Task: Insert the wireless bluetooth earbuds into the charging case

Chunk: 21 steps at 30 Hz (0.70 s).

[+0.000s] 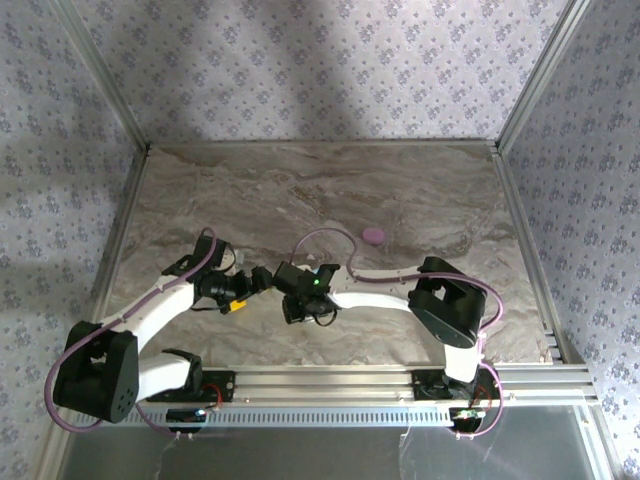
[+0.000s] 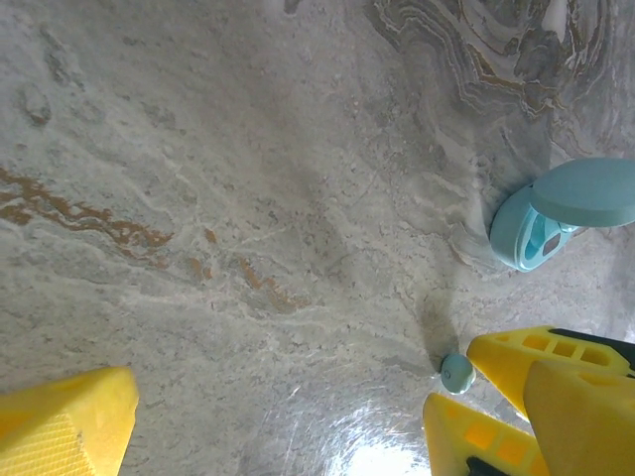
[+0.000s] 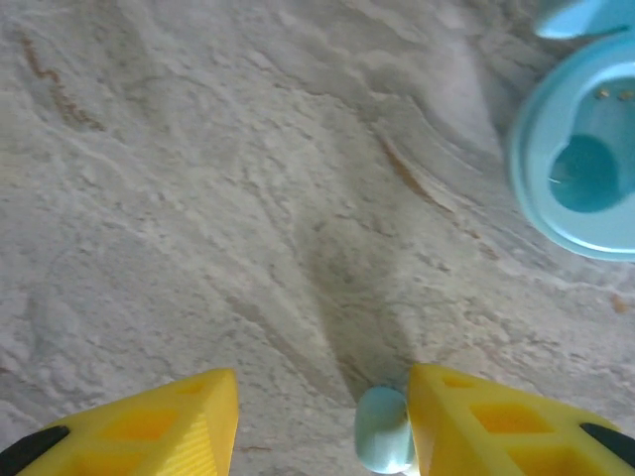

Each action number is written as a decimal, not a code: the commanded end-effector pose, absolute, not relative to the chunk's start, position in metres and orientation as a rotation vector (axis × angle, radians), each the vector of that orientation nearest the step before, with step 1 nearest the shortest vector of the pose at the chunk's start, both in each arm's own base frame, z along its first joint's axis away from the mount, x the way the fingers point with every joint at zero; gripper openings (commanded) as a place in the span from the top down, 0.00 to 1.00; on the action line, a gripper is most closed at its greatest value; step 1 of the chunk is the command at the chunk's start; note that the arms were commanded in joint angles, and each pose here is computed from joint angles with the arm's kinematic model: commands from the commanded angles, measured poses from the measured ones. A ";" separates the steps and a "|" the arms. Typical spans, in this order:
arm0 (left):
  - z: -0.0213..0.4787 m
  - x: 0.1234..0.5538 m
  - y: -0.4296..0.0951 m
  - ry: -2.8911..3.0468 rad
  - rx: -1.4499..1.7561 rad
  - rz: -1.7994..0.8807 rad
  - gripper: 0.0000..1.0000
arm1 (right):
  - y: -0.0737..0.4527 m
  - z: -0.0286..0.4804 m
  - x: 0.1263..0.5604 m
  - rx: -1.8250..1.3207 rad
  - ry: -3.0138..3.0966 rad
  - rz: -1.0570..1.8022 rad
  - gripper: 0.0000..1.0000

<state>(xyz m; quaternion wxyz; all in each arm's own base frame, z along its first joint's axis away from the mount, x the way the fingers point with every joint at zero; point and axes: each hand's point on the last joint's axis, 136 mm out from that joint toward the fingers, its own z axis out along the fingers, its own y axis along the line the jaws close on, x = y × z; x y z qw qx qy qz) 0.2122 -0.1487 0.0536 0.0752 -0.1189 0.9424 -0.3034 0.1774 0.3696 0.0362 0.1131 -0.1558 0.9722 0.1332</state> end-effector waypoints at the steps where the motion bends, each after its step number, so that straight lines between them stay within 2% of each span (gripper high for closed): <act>1: 0.056 0.209 -0.149 2.816 -0.332 -0.935 0.00 | 0.380 0.041 0.175 -0.509 2.849 0.416 0.50; 10: 0.055 0.211 -0.139 2.792 -0.395 -0.919 0.00 | 0.360 0.059 0.182 -0.570 2.797 0.215 0.50; 11: 0.055 0.212 -0.137 2.786 -0.408 -0.919 0.00 | 0.357 0.063 0.181 -0.589 2.785 0.169 0.51; 14: 0.055 0.213 -0.130 2.778 -0.447 -0.915 0.00 | 0.349 0.068 0.178 -0.640 2.759 0.036 0.61; 21: 0.058 0.223 -0.120 2.746 -0.513 -0.919 0.00 | 0.345 0.070 0.169 -0.752 2.696 -0.259 0.61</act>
